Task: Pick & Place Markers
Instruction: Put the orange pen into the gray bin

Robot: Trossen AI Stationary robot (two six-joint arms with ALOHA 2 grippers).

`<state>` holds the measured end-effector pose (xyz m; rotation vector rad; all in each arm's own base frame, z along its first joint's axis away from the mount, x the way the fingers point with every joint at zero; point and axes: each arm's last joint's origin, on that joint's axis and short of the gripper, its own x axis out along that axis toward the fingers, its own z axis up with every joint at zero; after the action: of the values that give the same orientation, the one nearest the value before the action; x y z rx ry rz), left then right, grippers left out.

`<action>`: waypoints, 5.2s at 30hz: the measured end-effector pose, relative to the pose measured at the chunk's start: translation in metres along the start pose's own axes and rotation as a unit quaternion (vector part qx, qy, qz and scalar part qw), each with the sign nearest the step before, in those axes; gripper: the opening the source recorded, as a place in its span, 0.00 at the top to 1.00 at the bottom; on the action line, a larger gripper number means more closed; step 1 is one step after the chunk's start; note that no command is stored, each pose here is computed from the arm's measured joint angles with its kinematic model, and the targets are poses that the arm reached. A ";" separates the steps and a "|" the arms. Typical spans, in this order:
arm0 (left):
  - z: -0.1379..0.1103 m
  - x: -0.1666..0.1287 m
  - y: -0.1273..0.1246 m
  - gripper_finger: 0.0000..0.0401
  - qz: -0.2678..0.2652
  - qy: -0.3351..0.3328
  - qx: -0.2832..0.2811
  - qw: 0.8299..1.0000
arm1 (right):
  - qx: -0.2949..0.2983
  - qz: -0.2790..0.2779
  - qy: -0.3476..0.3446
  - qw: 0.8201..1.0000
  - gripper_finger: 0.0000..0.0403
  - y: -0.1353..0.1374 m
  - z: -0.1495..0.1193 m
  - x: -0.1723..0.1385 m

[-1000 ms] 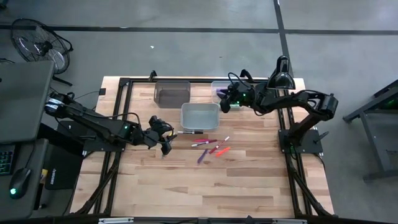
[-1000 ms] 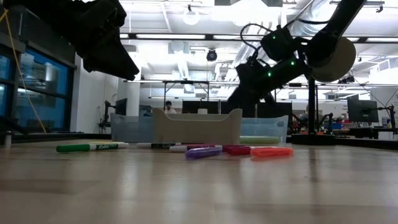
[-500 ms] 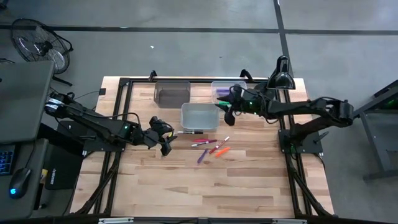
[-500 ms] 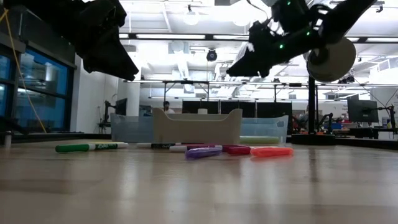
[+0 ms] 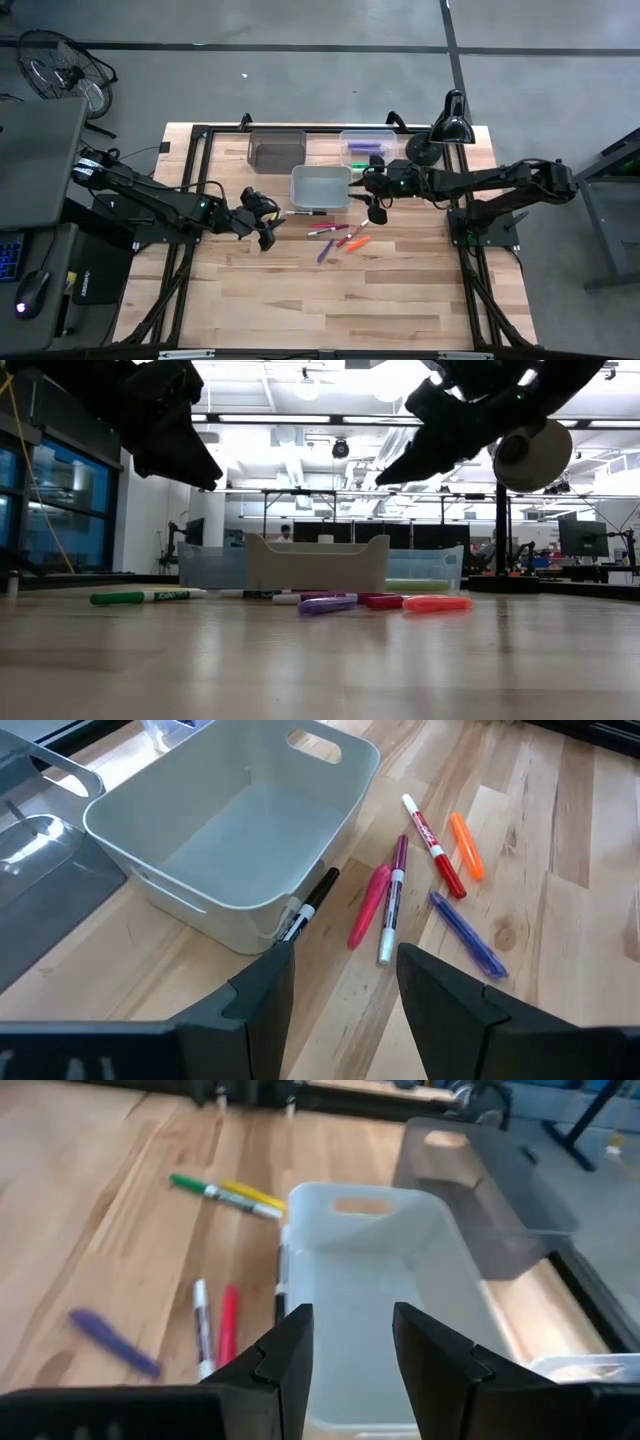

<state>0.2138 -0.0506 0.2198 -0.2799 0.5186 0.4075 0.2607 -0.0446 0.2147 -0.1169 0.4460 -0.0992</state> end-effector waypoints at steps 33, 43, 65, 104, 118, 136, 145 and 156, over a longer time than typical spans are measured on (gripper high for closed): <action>0.000 0.000 -0.001 0.56 -0.014 0.005 -0.004 1.000 | -0.130 0.184 0.217 0.950 0.68 0.074 -0.064 0.030; 0.000 0.000 -0.001 0.56 -0.012 0.004 -0.010 1.000 | -0.133 0.185 0.215 0.950 0.68 0.078 -0.064 0.030; 0.000 0.000 -0.001 0.56 -0.012 0.004 -0.012 1.000 | -0.129 0.205 0.211 0.947 0.69 0.094 -0.078 0.046; 0.000 0.000 -0.001 0.56 -0.014 0.006 -0.012 1.000 | -0.122 0.131 0.177 0.968 0.88 0.091 -0.008 0.065; 0.000 0.000 -0.001 0.56 -0.015 0.006 -0.015 1.000 | -0.115 0.086 0.112 0.983 0.88 0.031 0.051 0.076; 0.000 0.000 -0.001 0.56 -0.015 0.006 -0.018 1.000 | -0.047 0.055 0.111 0.991 0.90 -0.043 0.038 0.084; 0.000 0.000 -0.001 0.56 -0.014 0.006 -0.015 1.000 | -0.046 0.043 0.108 0.992 0.87 -0.046 0.018 0.112; -0.001 0.000 -0.001 0.56 -0.012 0.009 -0.013 1.000 | 0.009 0.031 0.131 0.991 0.88 -0.061 0.000 0.122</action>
<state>0.2140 -0.0515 0.2194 -0.3153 0.5263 0.3886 0.3658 -0.1194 0.1717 -0.0721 0.7094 -0.0576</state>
